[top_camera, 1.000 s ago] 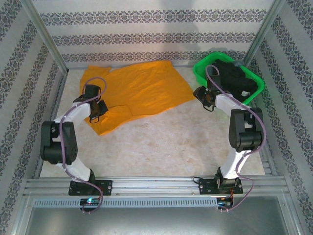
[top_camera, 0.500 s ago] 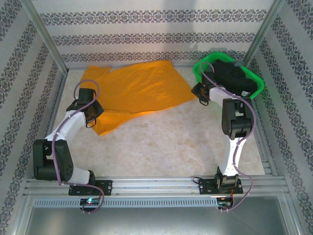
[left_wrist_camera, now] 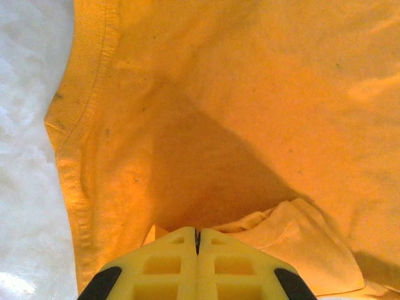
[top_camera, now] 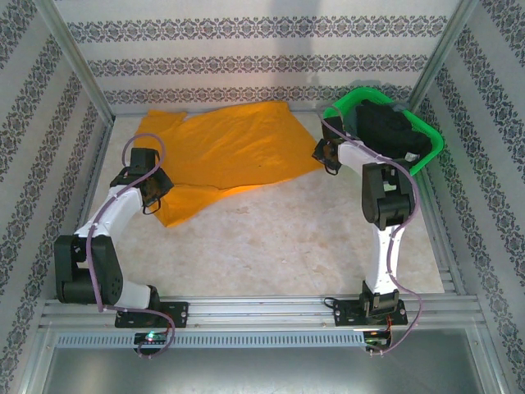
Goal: Fold and stack the t-shirts
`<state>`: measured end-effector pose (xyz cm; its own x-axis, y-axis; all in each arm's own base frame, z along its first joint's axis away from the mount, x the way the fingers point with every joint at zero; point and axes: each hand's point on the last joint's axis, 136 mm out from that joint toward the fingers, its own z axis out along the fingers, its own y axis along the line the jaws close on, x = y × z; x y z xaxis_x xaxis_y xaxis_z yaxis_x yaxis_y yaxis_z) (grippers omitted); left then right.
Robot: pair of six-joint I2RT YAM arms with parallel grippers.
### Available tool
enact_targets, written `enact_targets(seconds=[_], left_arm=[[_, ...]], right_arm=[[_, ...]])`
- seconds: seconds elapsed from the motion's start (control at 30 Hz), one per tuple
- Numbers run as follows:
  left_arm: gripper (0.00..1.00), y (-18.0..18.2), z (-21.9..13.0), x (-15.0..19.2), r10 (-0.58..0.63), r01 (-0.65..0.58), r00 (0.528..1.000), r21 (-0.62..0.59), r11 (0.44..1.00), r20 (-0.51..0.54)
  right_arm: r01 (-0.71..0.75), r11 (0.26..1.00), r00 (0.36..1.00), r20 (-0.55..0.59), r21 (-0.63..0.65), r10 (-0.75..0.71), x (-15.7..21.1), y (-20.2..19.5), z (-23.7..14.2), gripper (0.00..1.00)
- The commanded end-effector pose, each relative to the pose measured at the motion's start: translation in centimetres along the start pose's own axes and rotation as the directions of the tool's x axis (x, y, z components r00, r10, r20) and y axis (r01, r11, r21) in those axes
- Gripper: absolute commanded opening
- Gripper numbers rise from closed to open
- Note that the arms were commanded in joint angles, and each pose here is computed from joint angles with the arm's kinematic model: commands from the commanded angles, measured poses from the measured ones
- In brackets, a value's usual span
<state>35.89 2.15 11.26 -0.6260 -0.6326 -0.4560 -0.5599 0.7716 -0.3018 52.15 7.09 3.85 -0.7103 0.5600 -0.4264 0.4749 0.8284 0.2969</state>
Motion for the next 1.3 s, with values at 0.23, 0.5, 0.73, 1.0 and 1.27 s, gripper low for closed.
enact_targets(seconds=[0.23, 0.5, 0.73, 1.0, 1.27], left_arm=[[0.00, 6.7, -0.8, 0.3, -0.055, 0.049, 0.998, -0.178, 0.983, -0.026], [0.00, 5.6, 0.8, 0.2, -0.082, 0.076, 0.995, -0.106, 0.991, -0.061], [0.00, 4.5, 1.3, 0.2, -0.067, 0.061, 0.995, -0.074, 0.995, -0.076], [0.00, 3.7, 1.3, -0.4, -0.054, 0.050, 0.996, -0.055, 0.997, -0.074], [0.00, 3.1, 1.1, -0.9, -0.044, 0.041, 0.996, -0.038, 0.998, -0.072]], right_arm=[[0.097, 0.981, 0.994, -0.071, 0.169, -0.086, 1.3, -1.7, -0.3, 0.47], [0.123, 0.972, 0.986, -0.137, 0.201, -0.097, 3.7, -1.9, -1.7, 0.48], [0.156, 0.973, 0.980, -0.153, 0.169, -0.130, 5.3, -1.1, -3.2, 0.48], [0.164, 0.971, 0.972, -0.195, 0.173, -0.129, 5.3, -1.4, -1.2, 0.43], [0.187, 0.969, 0.957, -0.251, 0.162, -0.143, 5.2, -0.6, -0.7, 0.23]])
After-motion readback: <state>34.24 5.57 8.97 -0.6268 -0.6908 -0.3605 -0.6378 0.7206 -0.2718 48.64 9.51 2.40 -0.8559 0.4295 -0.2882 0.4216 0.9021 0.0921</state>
